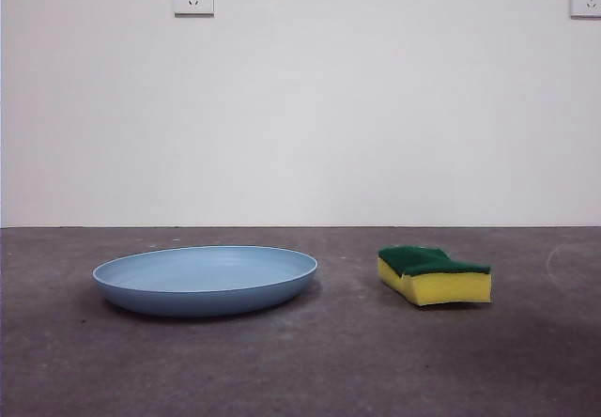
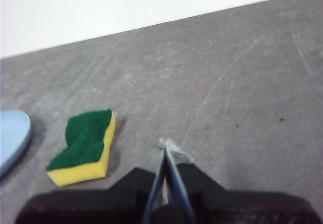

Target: Pick up the plate,pick up the cloth,clean the plate with the cloth

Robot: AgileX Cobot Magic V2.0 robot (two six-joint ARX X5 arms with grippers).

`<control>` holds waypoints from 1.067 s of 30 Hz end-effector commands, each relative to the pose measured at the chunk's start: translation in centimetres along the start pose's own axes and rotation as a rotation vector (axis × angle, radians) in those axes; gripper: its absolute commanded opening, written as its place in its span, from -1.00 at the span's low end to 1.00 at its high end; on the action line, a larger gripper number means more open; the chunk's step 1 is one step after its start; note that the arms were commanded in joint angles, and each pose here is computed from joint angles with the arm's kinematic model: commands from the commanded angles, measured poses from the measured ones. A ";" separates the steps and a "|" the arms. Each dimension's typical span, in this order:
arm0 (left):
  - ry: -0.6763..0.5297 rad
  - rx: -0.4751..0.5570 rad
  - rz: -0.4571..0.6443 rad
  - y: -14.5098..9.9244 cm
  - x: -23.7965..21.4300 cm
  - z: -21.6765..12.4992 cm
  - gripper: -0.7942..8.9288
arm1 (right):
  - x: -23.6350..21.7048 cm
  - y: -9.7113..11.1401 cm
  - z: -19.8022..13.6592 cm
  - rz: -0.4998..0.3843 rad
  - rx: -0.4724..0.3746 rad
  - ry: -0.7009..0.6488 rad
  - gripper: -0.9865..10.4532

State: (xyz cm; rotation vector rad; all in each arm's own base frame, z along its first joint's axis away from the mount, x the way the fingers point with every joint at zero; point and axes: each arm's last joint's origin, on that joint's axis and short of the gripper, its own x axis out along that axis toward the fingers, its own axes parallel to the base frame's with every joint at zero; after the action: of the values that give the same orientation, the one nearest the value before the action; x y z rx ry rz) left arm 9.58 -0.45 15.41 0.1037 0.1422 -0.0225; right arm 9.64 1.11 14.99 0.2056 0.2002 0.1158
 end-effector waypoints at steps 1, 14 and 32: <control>-0.025 -0.123 -0.104 -0.3 0.1 -0.1 -0.84 | 0.1 -0.1 -0.4 0.000 0.115 0.020 -0.83; -0.092 -0.288 -0.179 -0.1 -0.7 3.8 -0.85 | -1.1 1.1 4.5 0.036 0.146 -0.035 -0.85; 0.367 -0.265 -0.338 0.4 5.3 16.7 -0.85 | 3.7 4.6 18.4 0.196 -0.067 0.420 -0.83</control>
State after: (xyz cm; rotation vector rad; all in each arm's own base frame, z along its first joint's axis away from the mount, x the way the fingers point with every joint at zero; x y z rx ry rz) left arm 16.43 -1.81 31.23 -0.2069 0.4867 -0.3007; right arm 16.06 2.49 33.10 0.1774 0.5664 0.3336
